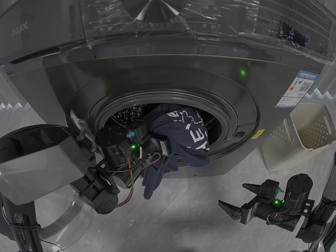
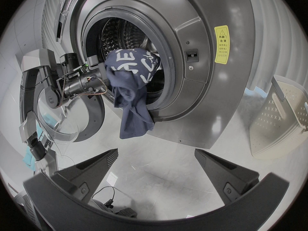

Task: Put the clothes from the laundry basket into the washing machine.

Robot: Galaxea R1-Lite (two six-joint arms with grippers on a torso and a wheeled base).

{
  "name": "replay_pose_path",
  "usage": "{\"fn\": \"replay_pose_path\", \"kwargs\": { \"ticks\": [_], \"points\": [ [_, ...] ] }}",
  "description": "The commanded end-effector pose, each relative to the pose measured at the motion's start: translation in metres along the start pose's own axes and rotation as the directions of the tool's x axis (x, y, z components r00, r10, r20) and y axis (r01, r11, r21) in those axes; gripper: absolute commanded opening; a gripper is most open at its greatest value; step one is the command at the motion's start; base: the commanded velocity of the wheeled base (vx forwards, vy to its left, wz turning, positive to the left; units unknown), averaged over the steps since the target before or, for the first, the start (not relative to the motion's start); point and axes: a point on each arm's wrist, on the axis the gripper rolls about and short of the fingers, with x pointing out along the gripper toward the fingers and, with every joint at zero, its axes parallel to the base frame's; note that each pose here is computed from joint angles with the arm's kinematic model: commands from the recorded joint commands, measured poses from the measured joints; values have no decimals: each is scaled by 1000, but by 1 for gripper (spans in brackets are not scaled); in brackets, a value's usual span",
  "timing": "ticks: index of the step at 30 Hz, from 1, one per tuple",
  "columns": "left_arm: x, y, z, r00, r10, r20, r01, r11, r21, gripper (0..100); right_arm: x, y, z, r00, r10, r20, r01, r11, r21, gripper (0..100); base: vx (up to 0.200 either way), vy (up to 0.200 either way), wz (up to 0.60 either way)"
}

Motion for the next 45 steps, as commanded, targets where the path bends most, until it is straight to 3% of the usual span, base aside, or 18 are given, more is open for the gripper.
{"fn": "replay_pose_path", "kwargs": {
  "ticks": [1,9,10,14,23,24,29,33,34,36,45],
  "points": [
    [31,8,-22,1000,24,-3,-24,1000,0,0,-1,-1,-3,1000,1,-16,-1,1000,-1,100,0,0,0],
    [61,30,-21,997,76,6,-76,997,3,0,0,1,-2,1000,9,-11,-9,1000,-2,100,0,0,0],
    [67,37,-21,996,91,7,-91,996,-1,0,0,1,-2,1000,12,-11,-12,1000,-3,100,0,0,0],
    [85,51,-9,991,124,59,-124,992,-14,0,0,2,-2,1000,15,-11,-15,1000,-4,100,0,0,0],
    [100,53,2,983,161,85,-159,987,-24,0,0,5,-4,1000,24,-18,-24,1000,-5,100,0,0,0],
    [99,53,2,983,162,83,-161,987,-26,100,0,5,-4,999,25,-20,-25,1000,-5,100,0,0,0],
    [92,52,4,984,174,39,-172,984,-41,100,0,5,-5,999,25,-21,-25,1000,-4,100,0,0,0],
    [68,48,5,990,108,-96,-111,993,-35,100,1,6,-6,999,28,-27,-28,1000,-6,100,0,0,0],
    [68,48,4,989,105,-101,-109,993,-35,100,1,6,-6,999,28,-27,-28,1000,-6,100,0,0,0],
    [57,49,-5,979,86,-186,-94,995,-35,100,2,6,-8,999,29,-39,-30,1000,-8,100,0,0,0],
    [51,39,-35,959,55,-279,-65,998,-27,100,3,10,-9,998,44,-45,-45,999,-12,100,0,0,0]
  ]
}}
